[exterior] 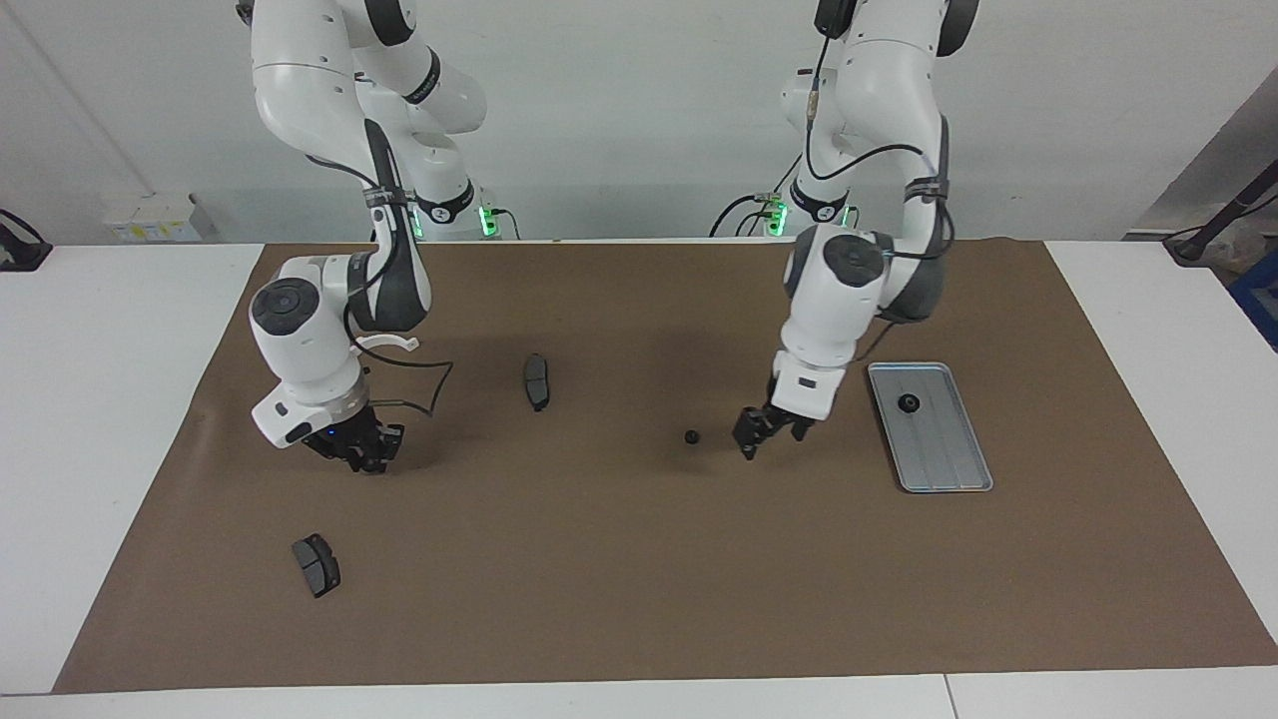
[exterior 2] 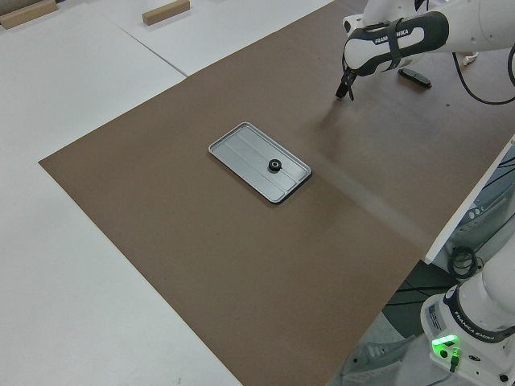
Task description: Place bearing gear from tray to pile
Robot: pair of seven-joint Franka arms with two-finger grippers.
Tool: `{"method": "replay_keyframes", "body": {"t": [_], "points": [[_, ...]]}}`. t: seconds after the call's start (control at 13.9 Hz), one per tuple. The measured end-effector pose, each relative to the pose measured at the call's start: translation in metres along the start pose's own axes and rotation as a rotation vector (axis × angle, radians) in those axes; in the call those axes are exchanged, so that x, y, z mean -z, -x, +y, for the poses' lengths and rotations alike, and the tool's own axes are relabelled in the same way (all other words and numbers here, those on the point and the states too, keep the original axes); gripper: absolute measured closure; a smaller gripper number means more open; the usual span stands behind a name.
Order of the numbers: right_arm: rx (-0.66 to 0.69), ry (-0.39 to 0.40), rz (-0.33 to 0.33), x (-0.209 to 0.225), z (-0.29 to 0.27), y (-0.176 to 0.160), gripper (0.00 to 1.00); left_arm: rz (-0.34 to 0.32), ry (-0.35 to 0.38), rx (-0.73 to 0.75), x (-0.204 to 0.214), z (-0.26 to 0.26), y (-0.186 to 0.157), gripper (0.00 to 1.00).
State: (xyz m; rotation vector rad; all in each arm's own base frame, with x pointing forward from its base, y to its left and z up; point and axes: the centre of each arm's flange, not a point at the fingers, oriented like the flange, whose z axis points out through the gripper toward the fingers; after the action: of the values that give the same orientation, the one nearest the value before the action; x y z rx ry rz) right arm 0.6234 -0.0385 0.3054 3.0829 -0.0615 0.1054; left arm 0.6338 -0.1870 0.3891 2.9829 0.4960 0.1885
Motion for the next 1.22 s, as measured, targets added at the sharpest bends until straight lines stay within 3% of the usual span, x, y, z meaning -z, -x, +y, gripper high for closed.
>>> {"method": "replay_keyframes", "body": {"t": [0.14, 0.36, 0.43, 0.72, 0.94, 1.08, 1.22], "points": [[-0.013, 0.0, -0.007, -0.003, 0.011, 0.002, 0.64, -0.013, -0.028, -0.05, 0.014, -0.066, -0.038, 0.04], [-0.012, -0.002, -0.009, -0.004, 0.01, 0.003, 0.64, -0.057, -0.055, -0.194, 0.004, -0.145, -0.061, 0.05], [-0.013, -0.002, -0.008, -0.003, 0.011, 0.003, 0.58, -0.079, -0.061, -0.238, -0.004, -0.163, -0.059, 0.06], [0.019, -0.006, 0.041, 0.025, -0.01, -0.007, 0.12, -0.169, -0.075, -0.318, -0.03, -0.194, -0.026, 0.17], [0.045, -0.023, 0.06, 0.06, -0.07, -0.019, 0.06, -0.207, -0.081, -0.325, -0.038, -0.198, -0.002, 0.23], [0.027, -0.037, 0.075, 0.08, -0.127, -0.019, 0.03, -0.203, -0.082, -0.326, -0.042, -0.201, 0.006, 0.34], [0.007, -0.051, 0.084, 0.096, -0.182, -0.013, 0.02, -0.19, -0.081, -0.326, -0.046, -0.203, 0.009, 0.35]]}}
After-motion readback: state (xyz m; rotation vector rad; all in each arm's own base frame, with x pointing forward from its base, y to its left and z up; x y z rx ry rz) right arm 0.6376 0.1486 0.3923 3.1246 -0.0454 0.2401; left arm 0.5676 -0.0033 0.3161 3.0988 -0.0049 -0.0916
